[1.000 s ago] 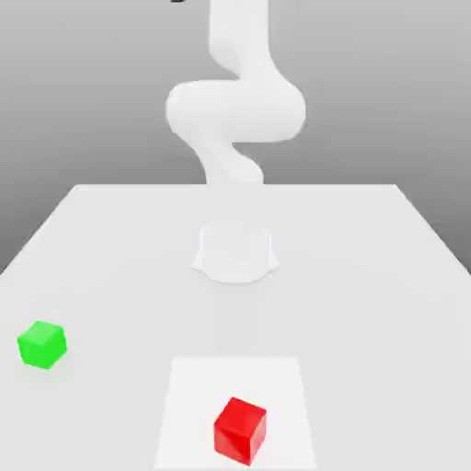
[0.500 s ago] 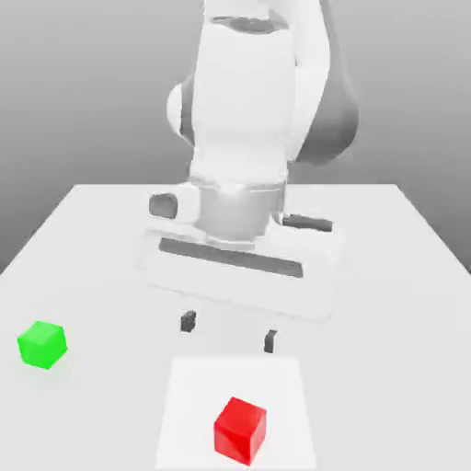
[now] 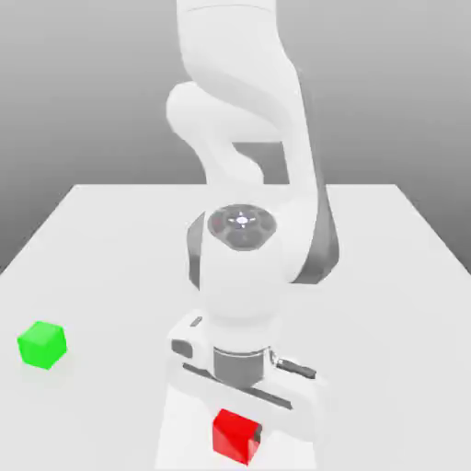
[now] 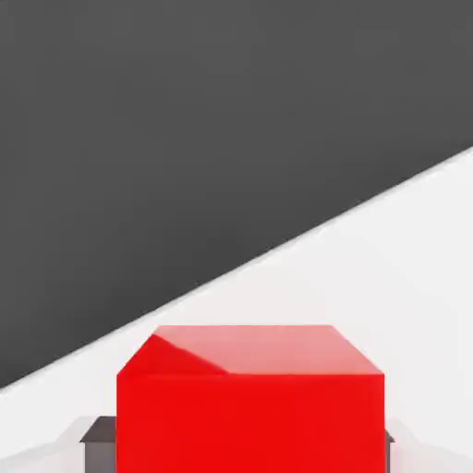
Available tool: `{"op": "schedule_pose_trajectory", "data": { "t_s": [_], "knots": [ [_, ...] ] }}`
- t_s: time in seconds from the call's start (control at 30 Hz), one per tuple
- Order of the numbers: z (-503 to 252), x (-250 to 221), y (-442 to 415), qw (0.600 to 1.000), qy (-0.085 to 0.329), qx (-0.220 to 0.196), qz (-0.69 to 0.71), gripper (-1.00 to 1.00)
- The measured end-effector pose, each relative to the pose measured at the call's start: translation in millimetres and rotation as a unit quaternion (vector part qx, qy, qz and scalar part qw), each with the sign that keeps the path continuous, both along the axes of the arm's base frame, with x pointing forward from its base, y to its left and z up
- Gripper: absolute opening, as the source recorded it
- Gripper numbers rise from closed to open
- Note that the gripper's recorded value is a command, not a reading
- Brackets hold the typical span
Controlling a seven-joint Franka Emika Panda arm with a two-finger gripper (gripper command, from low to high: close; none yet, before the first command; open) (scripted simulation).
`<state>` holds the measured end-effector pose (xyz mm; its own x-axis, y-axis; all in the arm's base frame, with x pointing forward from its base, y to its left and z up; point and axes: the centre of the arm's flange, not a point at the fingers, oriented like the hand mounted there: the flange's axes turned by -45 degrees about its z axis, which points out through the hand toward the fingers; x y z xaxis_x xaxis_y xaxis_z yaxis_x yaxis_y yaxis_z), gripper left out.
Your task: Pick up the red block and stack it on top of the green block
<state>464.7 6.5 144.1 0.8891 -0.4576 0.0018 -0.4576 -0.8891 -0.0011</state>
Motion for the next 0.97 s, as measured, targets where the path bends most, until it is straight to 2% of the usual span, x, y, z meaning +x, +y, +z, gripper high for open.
{"op": "schedule_pose_trajectory", "data": {
  "t_s": [0.2,0.33,0.47,0.7,0.83,0.87,0.97],
  "knots": [
    [58,0,-3,1.000,0.000,0.000,-0.003,-1.00],
    [73,-19,-94,0.992,0.004,-0.010,-0.123,-1.00],
    [85,-69,-205,0.959,0.005,-0.013,-0.281,-1.00],
    [93,-202,-340,0.854,0.001,-0.001,-0.520,-1.00],
    [52,-182,-322,0.868,0.000,0.000,-0.496,-1.00],
    [42,-182,-322,0.868,0.000,0.000,-0.496,1.00],
    [42,-182,-322,0.868,0.000,0.000,-0.496,1.00]
  ]
}}
